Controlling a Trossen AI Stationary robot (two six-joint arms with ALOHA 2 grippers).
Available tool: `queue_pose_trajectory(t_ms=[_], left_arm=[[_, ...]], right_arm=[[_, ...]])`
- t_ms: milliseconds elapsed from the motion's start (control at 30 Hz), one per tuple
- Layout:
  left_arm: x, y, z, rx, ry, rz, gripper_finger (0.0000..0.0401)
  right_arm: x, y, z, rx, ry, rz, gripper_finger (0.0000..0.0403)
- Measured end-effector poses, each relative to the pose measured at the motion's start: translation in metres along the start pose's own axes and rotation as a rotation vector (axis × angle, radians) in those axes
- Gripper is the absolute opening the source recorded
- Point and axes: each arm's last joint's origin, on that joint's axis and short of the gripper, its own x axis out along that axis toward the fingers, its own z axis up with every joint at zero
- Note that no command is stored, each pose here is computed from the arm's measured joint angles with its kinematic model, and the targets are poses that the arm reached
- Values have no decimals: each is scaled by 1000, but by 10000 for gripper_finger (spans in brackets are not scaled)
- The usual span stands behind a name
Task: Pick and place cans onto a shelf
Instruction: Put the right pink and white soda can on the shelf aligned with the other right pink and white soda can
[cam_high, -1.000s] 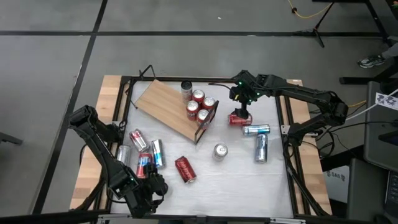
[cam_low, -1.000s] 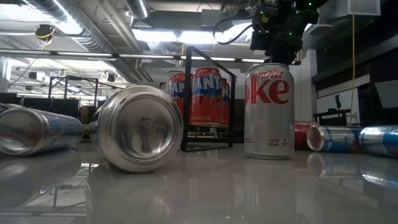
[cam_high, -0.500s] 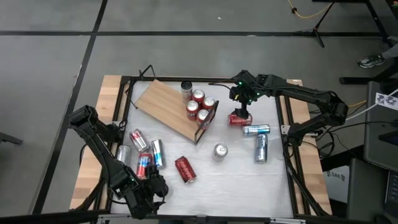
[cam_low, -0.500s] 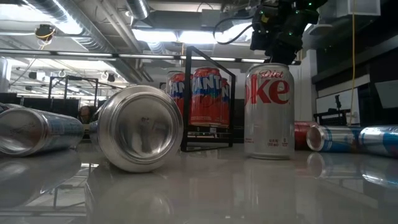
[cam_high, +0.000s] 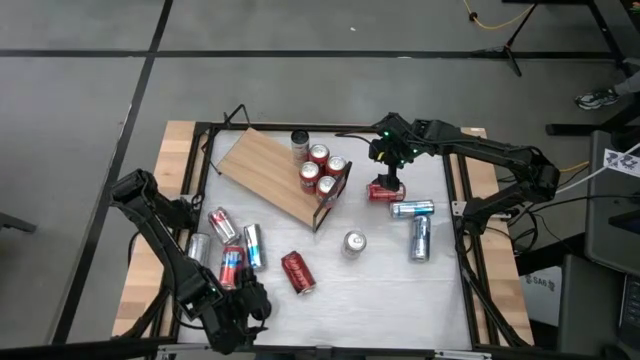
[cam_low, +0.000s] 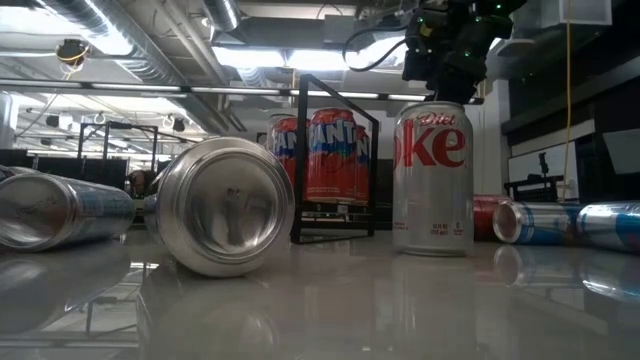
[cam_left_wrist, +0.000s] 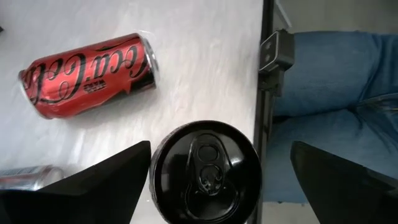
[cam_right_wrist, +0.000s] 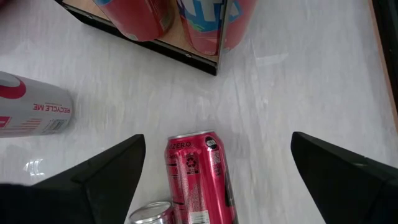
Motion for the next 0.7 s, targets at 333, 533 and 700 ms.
queue_pose_trajectory(t_ms=[333, 533, 700], left_arm=[[0, 1, -1, 13, 2, 15, 378], [0, 3, -2, 23, 13, 34, 376], [0, 5, -3, 33, 24, 54, 359]], right_arm=[[0, 0, 0, 0, 0, 0, 390], [0, 0, 0, 0, 0, 0, 390], [0, 0, 0, 0, 0, 0, 390]])
